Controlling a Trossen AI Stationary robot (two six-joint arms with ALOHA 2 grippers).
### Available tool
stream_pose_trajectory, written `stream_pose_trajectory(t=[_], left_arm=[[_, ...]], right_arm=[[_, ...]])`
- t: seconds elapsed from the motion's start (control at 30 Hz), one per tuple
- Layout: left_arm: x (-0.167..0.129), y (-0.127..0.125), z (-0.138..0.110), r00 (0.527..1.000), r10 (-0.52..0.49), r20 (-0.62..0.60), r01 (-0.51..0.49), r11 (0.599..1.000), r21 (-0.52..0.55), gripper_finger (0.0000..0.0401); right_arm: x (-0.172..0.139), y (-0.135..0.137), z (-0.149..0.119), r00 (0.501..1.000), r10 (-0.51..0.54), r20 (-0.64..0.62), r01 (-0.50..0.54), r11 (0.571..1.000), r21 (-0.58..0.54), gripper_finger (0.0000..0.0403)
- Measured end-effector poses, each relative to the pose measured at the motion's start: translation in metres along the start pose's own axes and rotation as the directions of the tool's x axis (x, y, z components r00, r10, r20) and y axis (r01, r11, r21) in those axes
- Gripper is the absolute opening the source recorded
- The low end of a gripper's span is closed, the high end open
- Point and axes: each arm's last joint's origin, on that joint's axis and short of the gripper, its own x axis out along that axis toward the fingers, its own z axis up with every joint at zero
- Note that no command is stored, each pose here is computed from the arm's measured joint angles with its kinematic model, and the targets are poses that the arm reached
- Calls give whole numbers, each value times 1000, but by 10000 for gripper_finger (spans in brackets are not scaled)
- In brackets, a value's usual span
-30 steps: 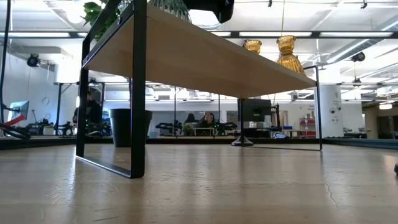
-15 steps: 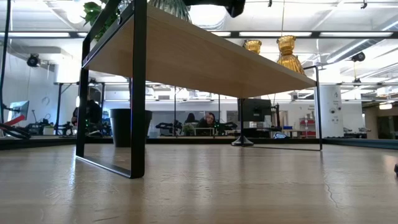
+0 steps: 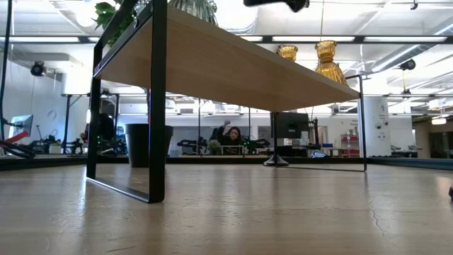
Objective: Pick & Place candle stick holders
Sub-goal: Put the bottom left black candle holder on the shelf
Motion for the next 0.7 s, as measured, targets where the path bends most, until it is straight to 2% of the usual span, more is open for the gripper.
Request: stream_pose_trajectory(t=[0.17, 0.3, 0.47, 0.7], left_arm=[[0, 1, -2, 1000, 2, -12, -2, 1000, 4, 5], [-2, 4, -7, 999, 13, -52, -14, 999, -33, 5], [-2, 5, -11, 996, 4, -87, -12, 996, -91, 5], [-3, 3, -12, 996, -15, -89, 6, 996, -94, 5]], right_arm=[[-23, -7, -2, 998, -18, -64, 17, 1000, -11, 236], [-47, -16, 1, 997, -21, -72, 21, 1000, -8, 219], [-93, -33, 11, 1000, 5, -1, -5, 1000, 18, 175], [-170, -63, 20, 981, 63, 181, -85, 989, 118, 88]])
